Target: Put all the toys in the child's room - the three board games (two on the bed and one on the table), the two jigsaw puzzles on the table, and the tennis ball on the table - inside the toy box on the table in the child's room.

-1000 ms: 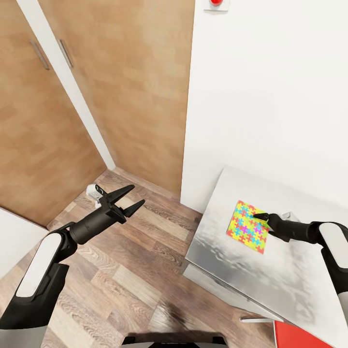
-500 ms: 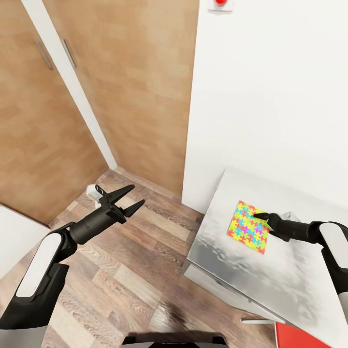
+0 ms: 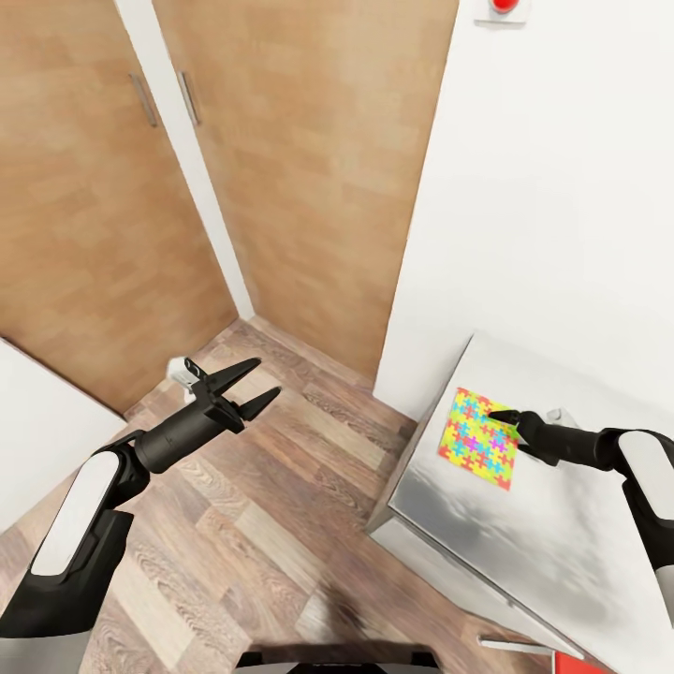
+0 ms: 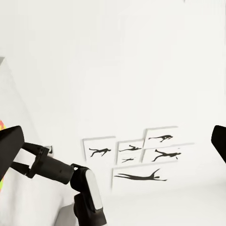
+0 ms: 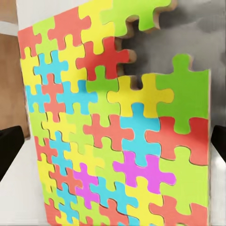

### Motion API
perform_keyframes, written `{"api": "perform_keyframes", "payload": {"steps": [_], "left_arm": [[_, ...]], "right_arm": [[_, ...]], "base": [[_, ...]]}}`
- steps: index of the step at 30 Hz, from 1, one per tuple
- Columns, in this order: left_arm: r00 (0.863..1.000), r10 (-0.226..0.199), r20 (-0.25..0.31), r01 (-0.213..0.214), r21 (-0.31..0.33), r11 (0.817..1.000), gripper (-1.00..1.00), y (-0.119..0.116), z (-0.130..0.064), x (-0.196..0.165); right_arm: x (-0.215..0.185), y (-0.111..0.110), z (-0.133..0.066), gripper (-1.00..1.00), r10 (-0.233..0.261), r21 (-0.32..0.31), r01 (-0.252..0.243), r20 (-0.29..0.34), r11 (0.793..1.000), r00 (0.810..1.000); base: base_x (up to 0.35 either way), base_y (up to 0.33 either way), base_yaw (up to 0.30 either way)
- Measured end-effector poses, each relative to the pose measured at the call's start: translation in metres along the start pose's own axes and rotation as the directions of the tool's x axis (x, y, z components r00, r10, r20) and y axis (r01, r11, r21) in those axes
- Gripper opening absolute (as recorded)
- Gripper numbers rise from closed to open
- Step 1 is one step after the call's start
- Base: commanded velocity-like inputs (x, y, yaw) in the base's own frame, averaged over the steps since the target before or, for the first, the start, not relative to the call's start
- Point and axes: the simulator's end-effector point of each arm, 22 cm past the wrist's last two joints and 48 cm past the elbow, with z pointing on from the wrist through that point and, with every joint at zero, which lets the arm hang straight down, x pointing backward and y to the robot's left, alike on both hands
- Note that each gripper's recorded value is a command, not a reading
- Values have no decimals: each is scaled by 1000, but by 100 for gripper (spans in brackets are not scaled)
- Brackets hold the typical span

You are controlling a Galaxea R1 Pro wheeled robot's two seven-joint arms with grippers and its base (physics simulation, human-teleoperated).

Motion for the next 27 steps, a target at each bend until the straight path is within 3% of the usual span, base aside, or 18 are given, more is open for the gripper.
{"api": "perform_keyframes", "payload": {"steps": [27], "left_arm": [[1000,0,0,0,0,1000,100,0,0,0]], "right_arm": [[0,1,0,100,0,-3,0,0,1000,1000]], "base": [[0,0,63]]}}
